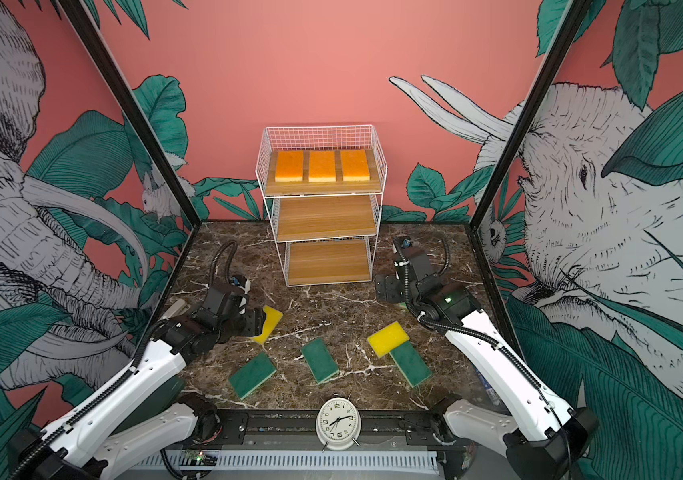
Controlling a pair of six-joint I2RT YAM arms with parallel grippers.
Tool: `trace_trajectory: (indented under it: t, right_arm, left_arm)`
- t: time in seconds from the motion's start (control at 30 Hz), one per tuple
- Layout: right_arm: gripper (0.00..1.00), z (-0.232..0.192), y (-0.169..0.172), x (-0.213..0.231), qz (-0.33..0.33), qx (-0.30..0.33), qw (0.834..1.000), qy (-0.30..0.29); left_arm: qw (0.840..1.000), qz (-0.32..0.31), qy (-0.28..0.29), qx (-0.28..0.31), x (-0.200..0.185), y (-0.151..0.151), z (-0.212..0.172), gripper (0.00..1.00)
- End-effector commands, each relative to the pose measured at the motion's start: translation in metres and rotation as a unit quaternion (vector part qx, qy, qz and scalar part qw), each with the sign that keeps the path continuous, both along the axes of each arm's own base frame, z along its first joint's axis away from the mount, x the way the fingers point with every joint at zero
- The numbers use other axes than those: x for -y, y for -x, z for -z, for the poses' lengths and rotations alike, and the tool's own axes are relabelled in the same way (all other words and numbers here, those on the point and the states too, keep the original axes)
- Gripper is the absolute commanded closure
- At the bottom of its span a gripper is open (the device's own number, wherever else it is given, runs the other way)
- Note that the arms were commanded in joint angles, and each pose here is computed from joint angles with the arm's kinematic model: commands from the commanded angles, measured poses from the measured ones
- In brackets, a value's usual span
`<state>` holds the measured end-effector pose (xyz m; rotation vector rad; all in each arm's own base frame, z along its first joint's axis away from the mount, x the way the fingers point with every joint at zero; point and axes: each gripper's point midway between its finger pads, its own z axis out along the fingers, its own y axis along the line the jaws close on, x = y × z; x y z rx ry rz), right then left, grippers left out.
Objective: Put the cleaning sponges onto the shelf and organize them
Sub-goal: 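Withdraw the right gripper from the shelf while the left gripper lowers toward the green sponges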
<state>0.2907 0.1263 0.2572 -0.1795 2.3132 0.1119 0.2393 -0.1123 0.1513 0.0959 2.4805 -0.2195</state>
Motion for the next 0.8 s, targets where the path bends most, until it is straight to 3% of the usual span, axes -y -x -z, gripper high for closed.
trace_trajectory:
  t: [0.0,0.17,0.37,0.57,0.77]
  right_arm:
    - [0.01,-0.006,-0.003,-0.002,0.009,0.018,0.998,-0.053]
    - [0.01,0.018,0.002,0.028,0.067,-0.015,0.997,-0.035]
    - [0.01,0.058,0.012,0.033,0.076,-0.071,0.994,-0.033]
    - [0.01,0.075,0.006,0.019,0.058,-0.091,0.993,-0.058]
    - [0.01,0.078,0.002,0.019,0.048,-0.091,0.993,-0.048]
  left_arm:
    - [1.0,-0.015,0.0,-0.021,-0.004,0.005,0.011,0.26]
    - [0.997,-0.011,-0.002,-0.072,-0.004,0.021,0.031,0.25]
    - [0.986,-0.065,-0.011,-0.153,-0.025,0.063,0.058,0.2]
    - [0.981,-0.078,0.017,-0.178,-0.023,0.093,0.061,0.14]
    - [0.973,-0.094,-0.04,-0.209,-0.032,0.117,0.075,0.06]
